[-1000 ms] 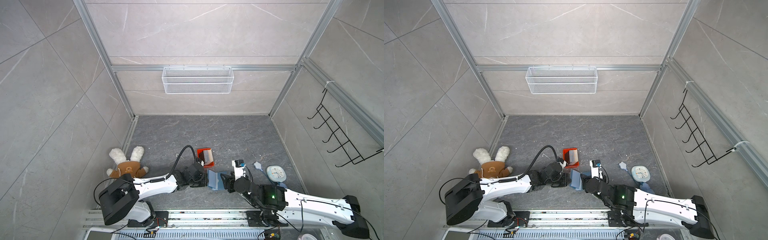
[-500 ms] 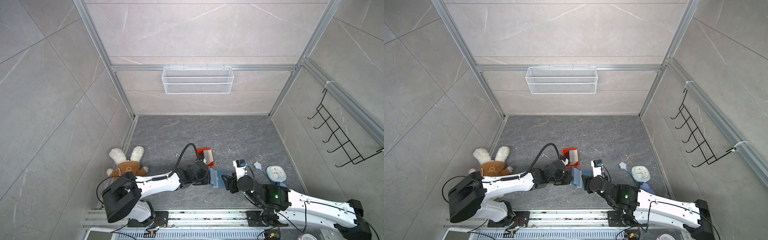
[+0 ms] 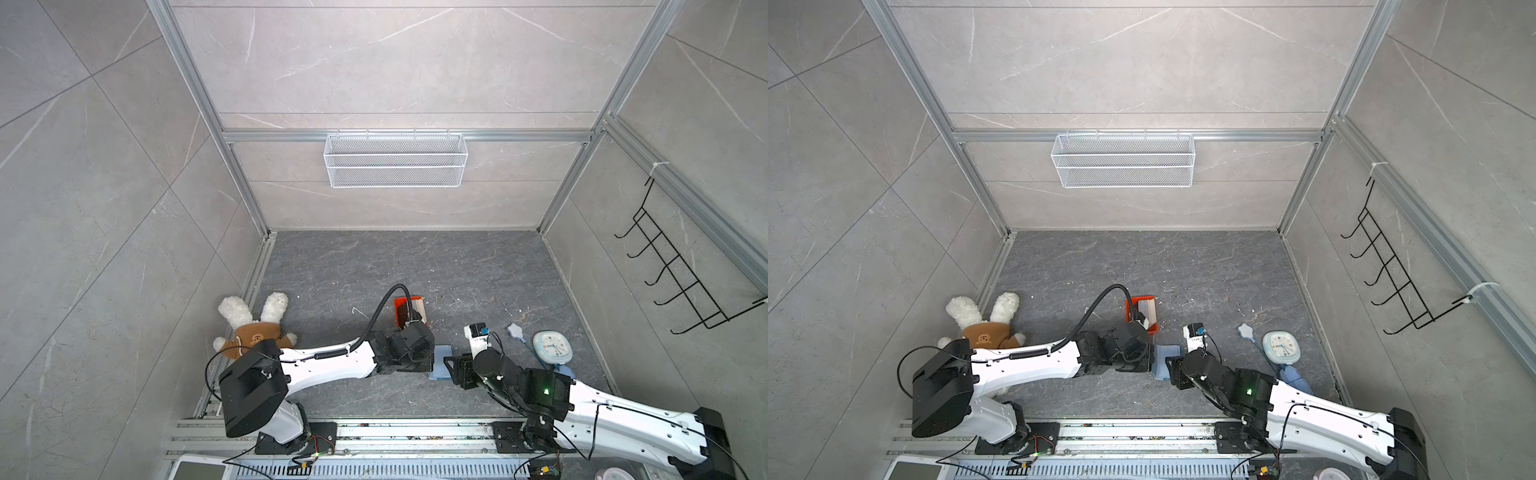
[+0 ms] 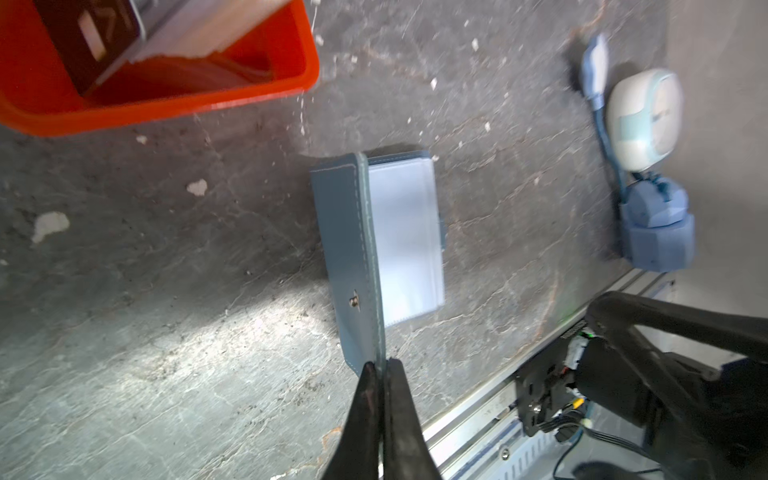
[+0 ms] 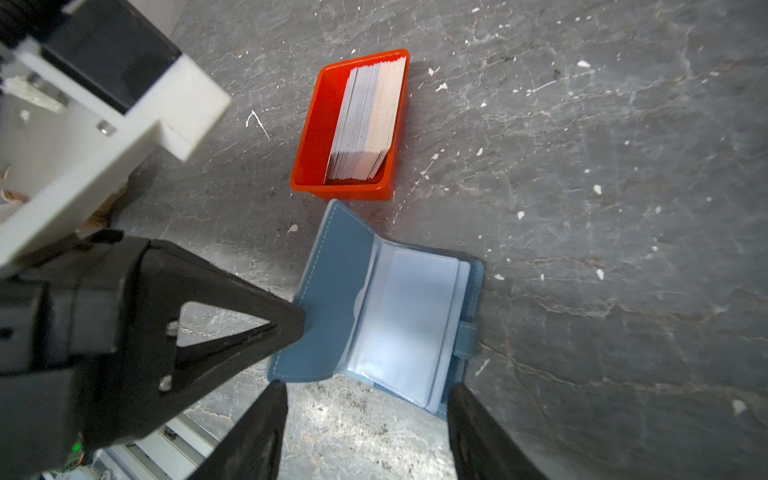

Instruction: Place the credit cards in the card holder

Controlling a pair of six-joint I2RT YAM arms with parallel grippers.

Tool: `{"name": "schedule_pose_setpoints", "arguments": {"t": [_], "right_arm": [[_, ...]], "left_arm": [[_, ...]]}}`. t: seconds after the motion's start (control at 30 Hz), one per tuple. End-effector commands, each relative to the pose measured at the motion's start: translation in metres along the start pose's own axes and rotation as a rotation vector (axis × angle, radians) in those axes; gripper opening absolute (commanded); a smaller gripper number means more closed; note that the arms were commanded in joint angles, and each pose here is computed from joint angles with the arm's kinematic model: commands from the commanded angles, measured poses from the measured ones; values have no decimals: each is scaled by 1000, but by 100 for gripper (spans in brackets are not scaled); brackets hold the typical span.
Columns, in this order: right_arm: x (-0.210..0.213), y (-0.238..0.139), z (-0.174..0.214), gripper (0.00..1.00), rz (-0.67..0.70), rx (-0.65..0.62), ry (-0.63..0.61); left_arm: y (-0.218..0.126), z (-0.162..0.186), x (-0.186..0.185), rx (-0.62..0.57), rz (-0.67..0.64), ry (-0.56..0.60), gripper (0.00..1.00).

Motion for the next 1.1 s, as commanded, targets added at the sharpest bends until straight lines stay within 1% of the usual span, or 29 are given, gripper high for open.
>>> {"name": "schedule_pose_setpoints", "arguments": {"t": [0.0,0.07,0.2,0.43,0.63,0.8,1.07], "right_arm": [[3,3,-1,59,-51,-1,50],[1,6,-1,59,-44,9,56],[-2,11,0,59,-31,21,78],[-4,20,2,59,-41,34,116],[3,33,5,51,-81,81,133],[3,45,10,43,-77,126,155],[9,63,16,33,-124,194,166]], "left_arm": [[2,0,3,-23,3,-19,0],[4,1,5,-33,39,-27,0],[9,6,14,-34,62,-57,0],[-6,7,22,-70,129,-59,0],[-7,9,28,-63,164,-74,0],[-4,12,34,-74,170,-108,0],[0,17,42,-66,174,-148,0]]}}
Point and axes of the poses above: each gripper's point midway between its finger pads, its own y axis out along the fingers, its own x axis along the line the jaws close on, z = x × y, the point moved 9 cm from there along -y, back along the fingers, and after that the axes turned 3 degrees about y, right-handed, at the moved point
